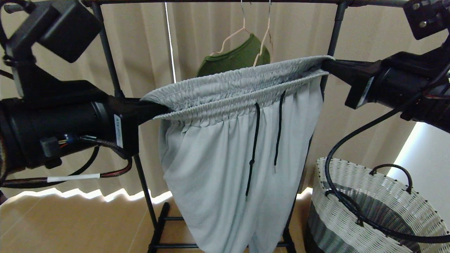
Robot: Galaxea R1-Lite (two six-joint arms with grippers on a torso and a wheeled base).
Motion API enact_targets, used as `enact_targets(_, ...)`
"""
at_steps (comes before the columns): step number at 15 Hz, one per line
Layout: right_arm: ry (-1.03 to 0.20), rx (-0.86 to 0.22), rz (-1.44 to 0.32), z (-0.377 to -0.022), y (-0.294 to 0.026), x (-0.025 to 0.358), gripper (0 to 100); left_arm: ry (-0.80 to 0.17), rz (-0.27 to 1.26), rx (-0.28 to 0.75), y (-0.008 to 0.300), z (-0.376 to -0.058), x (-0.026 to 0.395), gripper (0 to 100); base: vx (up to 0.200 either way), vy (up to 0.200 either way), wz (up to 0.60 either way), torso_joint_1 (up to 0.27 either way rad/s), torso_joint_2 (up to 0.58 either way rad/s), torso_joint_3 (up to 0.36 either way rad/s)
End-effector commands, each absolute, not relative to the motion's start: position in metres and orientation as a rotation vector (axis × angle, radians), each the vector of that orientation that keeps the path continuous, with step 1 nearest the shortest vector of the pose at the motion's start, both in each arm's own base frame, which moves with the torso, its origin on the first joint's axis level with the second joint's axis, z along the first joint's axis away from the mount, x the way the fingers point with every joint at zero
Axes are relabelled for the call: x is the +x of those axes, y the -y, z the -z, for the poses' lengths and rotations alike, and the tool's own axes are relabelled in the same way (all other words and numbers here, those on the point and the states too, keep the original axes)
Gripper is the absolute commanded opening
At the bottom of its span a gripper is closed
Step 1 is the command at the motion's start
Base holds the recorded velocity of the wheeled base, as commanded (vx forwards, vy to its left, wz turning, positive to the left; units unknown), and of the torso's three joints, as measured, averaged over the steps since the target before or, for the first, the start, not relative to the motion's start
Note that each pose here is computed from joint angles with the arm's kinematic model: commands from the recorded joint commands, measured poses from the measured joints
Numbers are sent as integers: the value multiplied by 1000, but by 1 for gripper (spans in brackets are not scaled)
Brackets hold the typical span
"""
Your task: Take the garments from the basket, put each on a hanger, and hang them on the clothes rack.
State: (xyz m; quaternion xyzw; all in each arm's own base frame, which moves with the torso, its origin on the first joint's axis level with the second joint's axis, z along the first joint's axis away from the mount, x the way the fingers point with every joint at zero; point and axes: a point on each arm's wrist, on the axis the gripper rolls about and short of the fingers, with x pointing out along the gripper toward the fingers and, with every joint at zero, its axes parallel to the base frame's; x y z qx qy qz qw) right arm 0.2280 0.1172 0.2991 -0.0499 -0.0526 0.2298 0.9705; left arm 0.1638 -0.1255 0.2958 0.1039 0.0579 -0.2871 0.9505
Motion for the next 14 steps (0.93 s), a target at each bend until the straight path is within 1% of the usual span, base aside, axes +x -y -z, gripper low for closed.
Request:
enact_targets(1,81,-108,-465,-292,-121,235,0,-99,609,210,121,-296,150,0,0,0,0,0,0,0)
enact_targets(5,89,-106,-460,-294,-119,231,0,-94,623,216,122,-295,147,0,0,0,0,0,0,0)
enact_targets(7,115,-102,-458,-302,-113,221,0,-65,610,244,122,-301,150,0,0,0,0,0,0,0)
enact_targets(9,140,-97,-455,-309,-108,210,0,-60,576,246,127,-306,166,0,0,0,0,0,0,0)
enact_targets(11,133,-99,-455,-305,-103,201,0,-45,542,234,135,-310,188,0,0,0,0,0,0,0)
enact_targets(12,133,-99,-455,-304,-103,201,0,-45,540,234,136,-309,189,0,0,0,0,0,0,0)
enact_targets(13,133,-101,-455,-302,-98,191,0,-34,487,227,139,-306,212,0,0,0,0,0,0,0)
enact_targets(14,126,-103,-457,-298,-96,187,0,-39,475,227,141,-302,220,0,0,0,0,0,0,0)
